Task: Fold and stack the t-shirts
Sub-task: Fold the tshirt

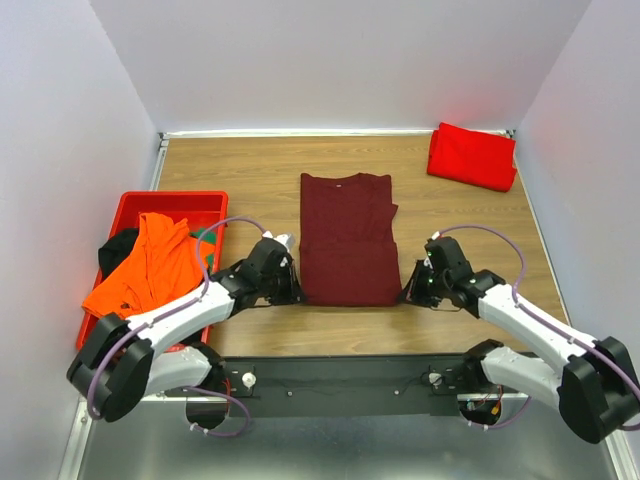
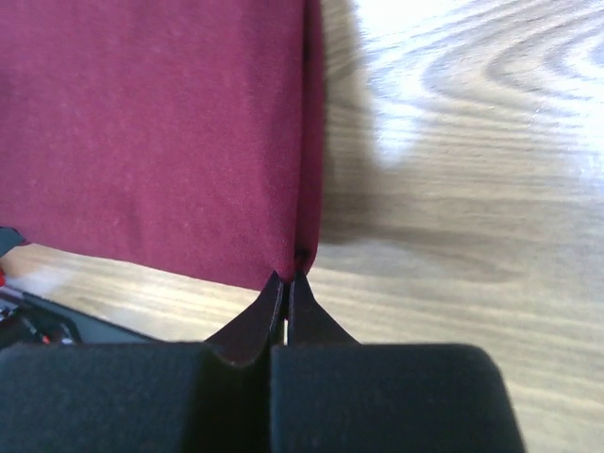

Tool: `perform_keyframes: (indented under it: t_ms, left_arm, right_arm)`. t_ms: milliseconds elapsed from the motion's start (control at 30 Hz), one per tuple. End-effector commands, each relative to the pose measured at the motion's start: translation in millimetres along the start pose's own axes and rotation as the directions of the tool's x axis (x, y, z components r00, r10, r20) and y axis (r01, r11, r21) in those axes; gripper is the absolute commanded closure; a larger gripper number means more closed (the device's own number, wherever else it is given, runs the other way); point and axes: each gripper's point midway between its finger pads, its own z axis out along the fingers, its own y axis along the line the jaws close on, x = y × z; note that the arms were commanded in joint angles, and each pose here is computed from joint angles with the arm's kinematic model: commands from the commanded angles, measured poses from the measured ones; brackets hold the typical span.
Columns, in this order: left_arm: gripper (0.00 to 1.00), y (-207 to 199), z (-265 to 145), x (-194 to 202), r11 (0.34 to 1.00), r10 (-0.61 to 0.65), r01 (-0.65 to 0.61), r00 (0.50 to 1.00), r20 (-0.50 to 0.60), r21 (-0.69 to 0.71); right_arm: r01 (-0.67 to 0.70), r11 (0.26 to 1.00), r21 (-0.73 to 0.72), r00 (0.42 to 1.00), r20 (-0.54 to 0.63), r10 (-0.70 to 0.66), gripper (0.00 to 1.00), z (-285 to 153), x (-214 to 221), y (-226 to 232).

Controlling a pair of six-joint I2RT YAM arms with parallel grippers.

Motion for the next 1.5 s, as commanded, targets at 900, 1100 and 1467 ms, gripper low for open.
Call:
perform_keyframes:
  t_ms: [900, 1100, 1467]
  left_arm:
    - [1.00, -36, -46, -178, 0.992, 0.128, -0.121, 0.958, 0.257, -0.043]
    - [1.00, -41, -25, -230, 0.994, 0.111, -0.113, 0.955, 0.275, -0.009]
    - [0.46, 9, 83, -385, 0.998, 0.052, -0.058, 0.930, 0.364, 0.004]
  right_arm:
    - [0.168, 0.975, 0.143, 0.949, 0.243, -0.199, 1.00, -30, -167, 72]
    - [0.158, 0.983, 0.096, 0.940, 0.290, -0.179, 1.00, -18, -226, 86]
    - [0.141, 0.990, 0.016, 0.944, 0.299, -0.139, 0.62, 95, -372, 82]
